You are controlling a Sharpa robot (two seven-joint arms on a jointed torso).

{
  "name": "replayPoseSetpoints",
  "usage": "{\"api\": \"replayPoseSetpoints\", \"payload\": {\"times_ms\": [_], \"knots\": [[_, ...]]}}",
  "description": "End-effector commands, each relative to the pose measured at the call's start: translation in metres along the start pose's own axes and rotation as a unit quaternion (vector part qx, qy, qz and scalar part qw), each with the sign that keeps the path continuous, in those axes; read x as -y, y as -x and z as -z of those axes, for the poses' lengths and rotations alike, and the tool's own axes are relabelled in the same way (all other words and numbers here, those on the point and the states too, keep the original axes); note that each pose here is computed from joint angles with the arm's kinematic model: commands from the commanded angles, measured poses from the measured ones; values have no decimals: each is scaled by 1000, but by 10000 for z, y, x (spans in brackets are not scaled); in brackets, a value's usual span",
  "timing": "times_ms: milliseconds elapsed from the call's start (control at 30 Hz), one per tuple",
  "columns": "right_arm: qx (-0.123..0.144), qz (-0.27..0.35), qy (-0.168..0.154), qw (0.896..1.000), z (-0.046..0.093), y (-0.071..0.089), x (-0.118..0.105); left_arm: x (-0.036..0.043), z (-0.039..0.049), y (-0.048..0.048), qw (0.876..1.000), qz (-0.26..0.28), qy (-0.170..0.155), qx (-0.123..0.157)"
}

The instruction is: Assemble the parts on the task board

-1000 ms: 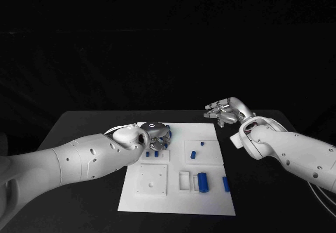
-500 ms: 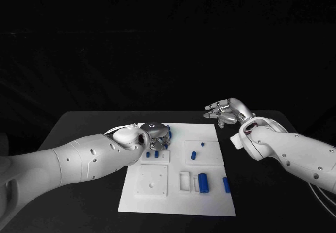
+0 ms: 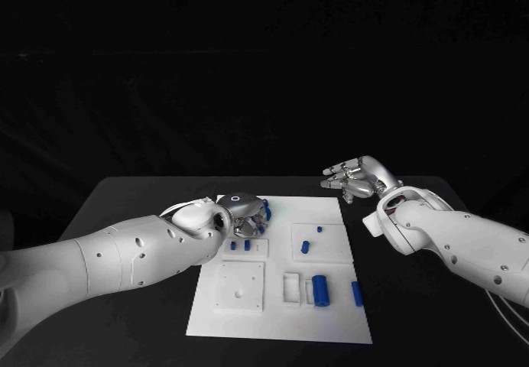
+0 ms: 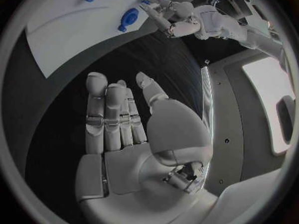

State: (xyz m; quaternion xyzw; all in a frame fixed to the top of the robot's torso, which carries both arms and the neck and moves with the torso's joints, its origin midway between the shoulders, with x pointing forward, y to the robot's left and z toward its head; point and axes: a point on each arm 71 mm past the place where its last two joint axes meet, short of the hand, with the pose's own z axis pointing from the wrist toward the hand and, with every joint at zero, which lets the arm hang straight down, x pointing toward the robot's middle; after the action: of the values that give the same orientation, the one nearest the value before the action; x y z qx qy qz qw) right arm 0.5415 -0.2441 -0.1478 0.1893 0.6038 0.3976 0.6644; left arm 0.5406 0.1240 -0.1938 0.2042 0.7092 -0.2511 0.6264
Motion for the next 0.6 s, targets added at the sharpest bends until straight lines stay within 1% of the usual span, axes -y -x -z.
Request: {"api": "replayPoseSetpoints", "payload": {"times_ms": [33,200,333,600], "knots": [[-7,3,8,1000,-1,-11,-12,17,13,84,999,29,-1,25],[-7,3,7,1000,1,-6,-5,-18,60,173,998,51,7,29],[-6,4,6,1000,3,3,3,-65,127,226,997,69,16,27],[-7,4,4,1000,7,12,14,-183,247,239,996,81,32,7]]}}
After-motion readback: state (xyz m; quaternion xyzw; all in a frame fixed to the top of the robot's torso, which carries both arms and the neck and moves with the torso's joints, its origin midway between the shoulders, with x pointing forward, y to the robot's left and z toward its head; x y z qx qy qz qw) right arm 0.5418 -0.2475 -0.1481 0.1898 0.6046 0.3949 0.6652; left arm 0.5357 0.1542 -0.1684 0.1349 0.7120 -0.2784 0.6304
